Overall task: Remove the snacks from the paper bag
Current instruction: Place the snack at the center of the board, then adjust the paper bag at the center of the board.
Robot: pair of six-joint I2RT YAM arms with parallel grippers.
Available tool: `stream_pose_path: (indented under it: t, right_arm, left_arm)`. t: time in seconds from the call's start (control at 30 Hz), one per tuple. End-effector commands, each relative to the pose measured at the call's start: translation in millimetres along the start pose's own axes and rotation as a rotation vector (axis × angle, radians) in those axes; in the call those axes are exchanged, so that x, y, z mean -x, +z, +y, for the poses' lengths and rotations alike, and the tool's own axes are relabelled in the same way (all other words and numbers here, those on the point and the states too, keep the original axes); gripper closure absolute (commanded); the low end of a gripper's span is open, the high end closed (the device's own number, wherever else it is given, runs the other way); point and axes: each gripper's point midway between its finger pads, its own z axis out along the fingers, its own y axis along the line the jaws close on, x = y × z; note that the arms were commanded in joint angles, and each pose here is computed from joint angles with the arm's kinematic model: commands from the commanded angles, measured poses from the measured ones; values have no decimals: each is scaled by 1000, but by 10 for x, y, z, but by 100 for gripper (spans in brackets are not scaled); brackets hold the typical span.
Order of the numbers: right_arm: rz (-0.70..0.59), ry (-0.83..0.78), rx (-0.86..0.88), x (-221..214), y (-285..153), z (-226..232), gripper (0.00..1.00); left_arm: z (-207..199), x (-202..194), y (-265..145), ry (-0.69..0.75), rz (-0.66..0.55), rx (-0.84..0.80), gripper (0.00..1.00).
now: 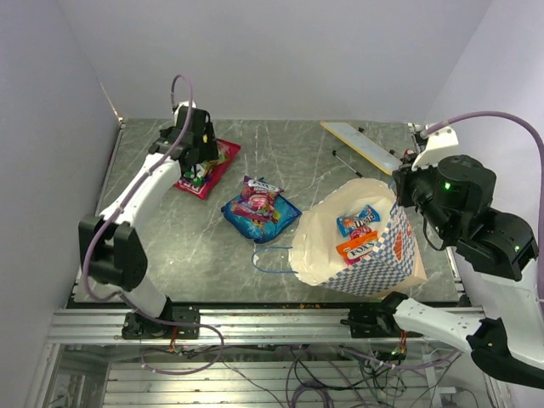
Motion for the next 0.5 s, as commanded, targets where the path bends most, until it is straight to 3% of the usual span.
stream_pose_path:
  t: [0.0,0.2,0.33,0.47]
  right_arm:
    - [11,-157,17,19,21,-19,100]
    - [-35,-194,96,180,57,134,100]
    - [-44,-197,65,265,50,78,100]
    - [-68,-169,67,300,37,84,100]
  left_arm:
    - [-277,-306,-360,-18,92,-176,2]
    - [-604,-545,-877,30,120,-408,4]
    - [-1173,-919,-1460,127,145,-735,4]
    - [-1554,-1314,-2047,135,154,-1005,5]
